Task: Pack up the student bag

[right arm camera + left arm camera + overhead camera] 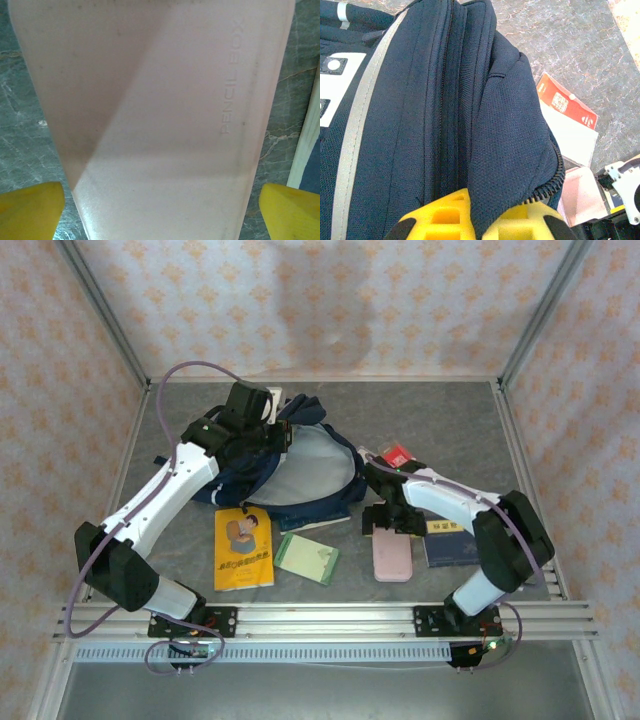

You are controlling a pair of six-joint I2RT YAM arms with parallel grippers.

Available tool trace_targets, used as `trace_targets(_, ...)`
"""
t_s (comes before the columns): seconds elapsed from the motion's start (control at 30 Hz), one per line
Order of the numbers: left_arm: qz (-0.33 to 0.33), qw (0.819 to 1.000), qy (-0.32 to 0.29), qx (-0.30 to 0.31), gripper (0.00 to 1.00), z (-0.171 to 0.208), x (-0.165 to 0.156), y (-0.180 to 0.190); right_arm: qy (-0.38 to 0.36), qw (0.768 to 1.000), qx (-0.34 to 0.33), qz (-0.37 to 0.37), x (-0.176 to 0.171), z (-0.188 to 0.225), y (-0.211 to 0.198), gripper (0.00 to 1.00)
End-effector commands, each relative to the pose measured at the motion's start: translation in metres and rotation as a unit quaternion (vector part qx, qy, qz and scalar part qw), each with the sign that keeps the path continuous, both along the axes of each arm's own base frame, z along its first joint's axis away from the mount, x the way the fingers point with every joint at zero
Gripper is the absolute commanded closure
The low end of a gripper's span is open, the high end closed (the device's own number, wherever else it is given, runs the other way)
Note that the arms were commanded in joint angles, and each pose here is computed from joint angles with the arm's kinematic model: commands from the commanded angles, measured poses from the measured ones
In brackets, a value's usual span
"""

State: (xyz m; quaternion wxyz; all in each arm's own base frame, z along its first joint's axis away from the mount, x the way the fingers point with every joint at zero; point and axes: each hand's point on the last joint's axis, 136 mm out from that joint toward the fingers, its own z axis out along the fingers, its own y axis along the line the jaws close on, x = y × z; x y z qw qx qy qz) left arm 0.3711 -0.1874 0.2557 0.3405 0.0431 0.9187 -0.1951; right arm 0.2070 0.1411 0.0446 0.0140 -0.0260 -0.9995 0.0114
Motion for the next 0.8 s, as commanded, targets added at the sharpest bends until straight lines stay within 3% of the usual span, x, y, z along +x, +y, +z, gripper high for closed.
trace_targets(0.0, 0.006, 1.0, -0.028, 0.011, 1.0, 0.016, 0.004, 0.005, 0.009, 1.0, -0.028, 0.011, -0.004, -0.009, -0.008, 0.01)
trace_targets(0.33, 0.006, 1.0, -0.029, 0.009, 1.0, 0.019, 0.003, 0.006, 0.029, 0.999, -0.024, 0.008, -0.01, -0.035, -0.007, 0.0)
trace_targets(0.63, 0.011, 0.999, -0.045, -0.004, 1.0, 0.037, 0.005, 0.005, 0.004, 1.0, -0.003, -0.008, -0.007, -0.024, -0.003, 0.16)
trace_targets(0.77, 0.016, 0.998, -0.054, -0.009, 1.0, 0.046, 0.005, 0.006, -0.013, 1.0, 0.001, -0.009, -0.005, -0.012, -0.004, 0.17)
